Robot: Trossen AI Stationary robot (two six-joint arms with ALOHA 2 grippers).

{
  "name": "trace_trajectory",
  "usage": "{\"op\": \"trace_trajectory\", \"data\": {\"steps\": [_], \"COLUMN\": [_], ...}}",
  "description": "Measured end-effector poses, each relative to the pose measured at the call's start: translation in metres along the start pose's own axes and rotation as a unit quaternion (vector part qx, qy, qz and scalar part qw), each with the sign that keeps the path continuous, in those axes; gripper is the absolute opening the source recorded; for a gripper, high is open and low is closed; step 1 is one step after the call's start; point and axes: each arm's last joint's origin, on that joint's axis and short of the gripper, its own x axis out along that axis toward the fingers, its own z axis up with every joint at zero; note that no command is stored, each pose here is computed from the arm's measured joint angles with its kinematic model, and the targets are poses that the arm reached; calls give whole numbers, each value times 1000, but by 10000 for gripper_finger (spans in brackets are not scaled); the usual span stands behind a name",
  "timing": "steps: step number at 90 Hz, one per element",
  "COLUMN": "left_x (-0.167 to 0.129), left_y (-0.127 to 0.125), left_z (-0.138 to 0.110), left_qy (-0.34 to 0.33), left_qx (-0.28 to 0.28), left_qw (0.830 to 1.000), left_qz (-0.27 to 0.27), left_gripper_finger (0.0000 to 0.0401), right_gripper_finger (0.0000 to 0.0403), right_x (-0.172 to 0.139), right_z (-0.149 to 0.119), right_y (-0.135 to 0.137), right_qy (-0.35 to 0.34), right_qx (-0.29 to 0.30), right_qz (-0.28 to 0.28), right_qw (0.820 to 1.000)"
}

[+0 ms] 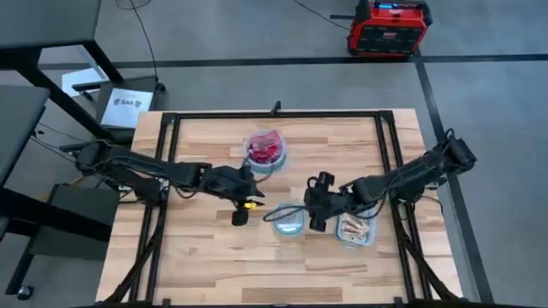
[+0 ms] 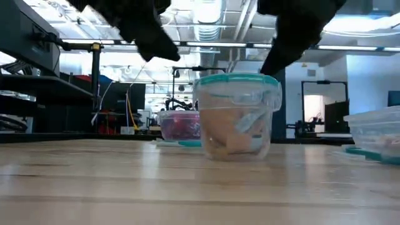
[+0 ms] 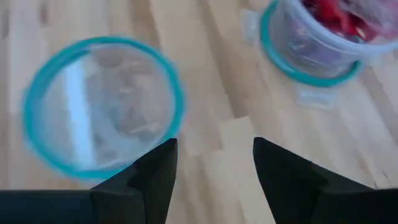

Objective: Sort candy
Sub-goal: Close the small circular transparent bin

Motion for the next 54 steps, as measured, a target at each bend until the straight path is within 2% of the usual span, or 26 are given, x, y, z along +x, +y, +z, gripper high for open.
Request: {"op": "trace_trajectory", "data": {"steps": [11, 20, 28, 36, 54], "left_x": [-6, -6, -6, -6, -6], "left_y": [3, 4, 4, 3, 3], "left_z": [-18, -23, -23, -21, -21], "left_qy": [4, -3, -10, -17, -17], "left_qx": [-26, -36, -36, -36, -37], "left_qw": [1000, 999, 999, 999, 999], "left_qz": [1, 0, -1, -3, -3], "left_gripper_finger": [107, 107, 107, 107, 107], "right_gripper_finger": [196, 196, 196, 196, 196], "right_x": [10, 10, 14, 23, 34], "right_z": [-3, 4, 4, -2, -3], "right_y": [-9, -5, 1, 5, 9], "right_qy": [6, -19, -15, 9, 13], "right_qx": [27, 44, 57, 72, 103], "right_qz": [5, 51, 71, 71, 75], "right_qw": [1000, 998, 996, 995, 992]}}
